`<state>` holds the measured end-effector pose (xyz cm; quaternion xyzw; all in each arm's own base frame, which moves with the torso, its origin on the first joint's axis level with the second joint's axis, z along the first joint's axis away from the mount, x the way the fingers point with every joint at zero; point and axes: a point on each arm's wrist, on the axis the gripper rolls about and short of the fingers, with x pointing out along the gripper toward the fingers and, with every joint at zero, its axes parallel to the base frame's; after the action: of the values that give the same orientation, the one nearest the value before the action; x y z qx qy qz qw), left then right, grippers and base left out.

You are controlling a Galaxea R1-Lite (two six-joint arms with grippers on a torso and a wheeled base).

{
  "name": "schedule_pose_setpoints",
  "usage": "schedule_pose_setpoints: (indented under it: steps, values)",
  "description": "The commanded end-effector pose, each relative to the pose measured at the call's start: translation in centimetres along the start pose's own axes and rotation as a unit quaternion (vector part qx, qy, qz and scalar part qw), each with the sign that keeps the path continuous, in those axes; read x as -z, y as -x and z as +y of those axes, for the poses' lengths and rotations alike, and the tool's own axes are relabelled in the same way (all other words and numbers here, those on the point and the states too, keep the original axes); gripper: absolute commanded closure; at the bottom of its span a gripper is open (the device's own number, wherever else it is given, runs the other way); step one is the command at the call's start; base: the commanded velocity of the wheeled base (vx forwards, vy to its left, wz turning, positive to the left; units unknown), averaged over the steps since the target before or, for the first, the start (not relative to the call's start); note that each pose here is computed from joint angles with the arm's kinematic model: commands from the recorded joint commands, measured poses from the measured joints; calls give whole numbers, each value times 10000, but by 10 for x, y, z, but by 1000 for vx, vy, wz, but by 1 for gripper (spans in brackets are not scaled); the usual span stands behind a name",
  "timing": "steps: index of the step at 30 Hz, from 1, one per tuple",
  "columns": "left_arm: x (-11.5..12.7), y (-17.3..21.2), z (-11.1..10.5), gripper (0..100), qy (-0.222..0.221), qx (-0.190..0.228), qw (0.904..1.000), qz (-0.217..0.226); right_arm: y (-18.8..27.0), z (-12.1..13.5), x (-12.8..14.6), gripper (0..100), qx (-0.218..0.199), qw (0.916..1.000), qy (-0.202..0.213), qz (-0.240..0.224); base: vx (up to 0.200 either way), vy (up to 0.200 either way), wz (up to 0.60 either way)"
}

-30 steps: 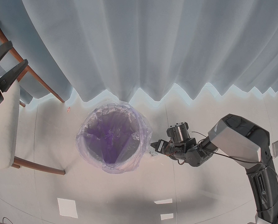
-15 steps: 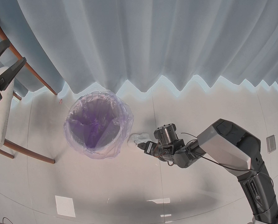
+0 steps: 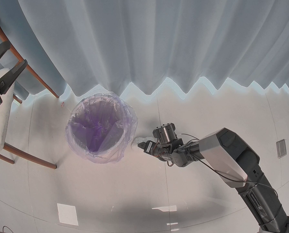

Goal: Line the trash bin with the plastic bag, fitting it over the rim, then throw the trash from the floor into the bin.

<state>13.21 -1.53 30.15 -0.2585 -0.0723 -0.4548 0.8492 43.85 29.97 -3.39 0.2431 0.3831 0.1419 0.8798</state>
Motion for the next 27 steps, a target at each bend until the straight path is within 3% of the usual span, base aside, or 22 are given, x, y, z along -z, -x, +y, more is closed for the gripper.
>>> schedule_pose_setpoints:
  steps: [1,7,8,14,17,21,25,27]
  values:
    - [1,0,1,0,33,-17,10000,24,-20,-10,11,0,168,9997,-65,173,0,0,0]
    - [2,1,2,0,42,-19,10000,45,-22,-13,15,0,223,9995,-97,216,0,0,0]
    - [2,1,2,0,42,-19,10000,45,-22,-12,14,100,224,9995,-112,205,0,0,0]
    - [2,1,1,0,38,-11,10000,39,-17,-6,8,100,223,9997,-108,35,0,0,0]
    - [2,1,1,0,19,-3,10000,32,31,36,-38,100,-17,9977,-211,-644,0,0,0]
    - [2,2,-2,0,11,11,10000,28,101,53,-37,100,-54,9992,-288,-286,0,0,0]
    - [4,2,-2,0,39,46,10000,73,136,35,1,100,207,9986,101,466,0,0,0]
    - [4,2,-2,0,41,53,9999,75,135,28,8,100,306,9978,206,548,0,0,0]
